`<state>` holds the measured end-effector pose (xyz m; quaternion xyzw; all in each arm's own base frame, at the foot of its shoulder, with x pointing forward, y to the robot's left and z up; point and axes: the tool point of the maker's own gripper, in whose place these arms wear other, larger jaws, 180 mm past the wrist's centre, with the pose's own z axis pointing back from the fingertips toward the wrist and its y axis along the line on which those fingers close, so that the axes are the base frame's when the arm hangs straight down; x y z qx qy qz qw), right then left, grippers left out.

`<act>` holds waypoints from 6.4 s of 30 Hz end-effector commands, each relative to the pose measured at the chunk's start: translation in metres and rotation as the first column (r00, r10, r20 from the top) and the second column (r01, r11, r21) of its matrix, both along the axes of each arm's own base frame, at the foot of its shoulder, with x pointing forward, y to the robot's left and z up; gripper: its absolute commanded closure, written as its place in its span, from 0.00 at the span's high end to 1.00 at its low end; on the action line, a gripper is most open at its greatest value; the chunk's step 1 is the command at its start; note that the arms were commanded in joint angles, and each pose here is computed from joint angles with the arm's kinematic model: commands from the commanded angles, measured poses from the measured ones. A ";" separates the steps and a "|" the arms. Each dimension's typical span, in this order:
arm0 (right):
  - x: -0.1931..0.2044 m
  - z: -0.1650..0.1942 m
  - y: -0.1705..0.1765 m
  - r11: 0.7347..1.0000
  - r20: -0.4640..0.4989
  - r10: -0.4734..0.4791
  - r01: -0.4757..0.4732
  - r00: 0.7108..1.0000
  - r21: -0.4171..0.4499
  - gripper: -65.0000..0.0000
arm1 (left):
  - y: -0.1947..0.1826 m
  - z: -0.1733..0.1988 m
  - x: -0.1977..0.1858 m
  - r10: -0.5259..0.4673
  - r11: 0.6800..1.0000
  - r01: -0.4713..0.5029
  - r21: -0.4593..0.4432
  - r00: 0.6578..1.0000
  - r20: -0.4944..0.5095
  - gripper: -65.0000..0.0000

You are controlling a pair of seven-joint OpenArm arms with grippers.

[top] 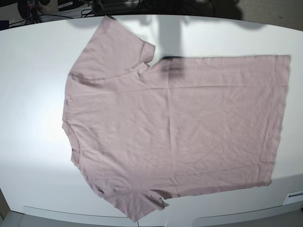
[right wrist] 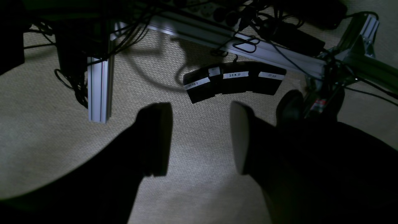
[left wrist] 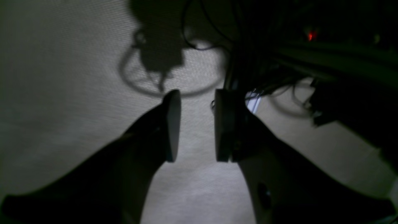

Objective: Fold the T-shirt properly

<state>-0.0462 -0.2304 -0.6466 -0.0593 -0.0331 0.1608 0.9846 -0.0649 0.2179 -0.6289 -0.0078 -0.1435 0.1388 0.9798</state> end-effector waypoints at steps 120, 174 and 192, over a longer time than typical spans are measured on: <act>0.073 0.270 0.047 0.861 0.650 0.045 -0.359 0.759 0.359 0.47 | -0.031 0.205 0.002 -0.315 0.949 0.302 0.091 0.883 0.349 0.19; 0.219 0.331 0.030 0.556 0.481 0.816 -0.665 0.321 -0.499 0.47 | 0.041 0.306 0.220 -0.991 0.095 0.648 0.756 0.132 0.011 0.50; 0.230 0.367 0.026 0.576 0.447 0.816 -0.575 0.365 -0.582 0.47 | 0.061 0.245 0.223 -0.982 -0.117 0.701 0.703 0.022 -0.186 0.49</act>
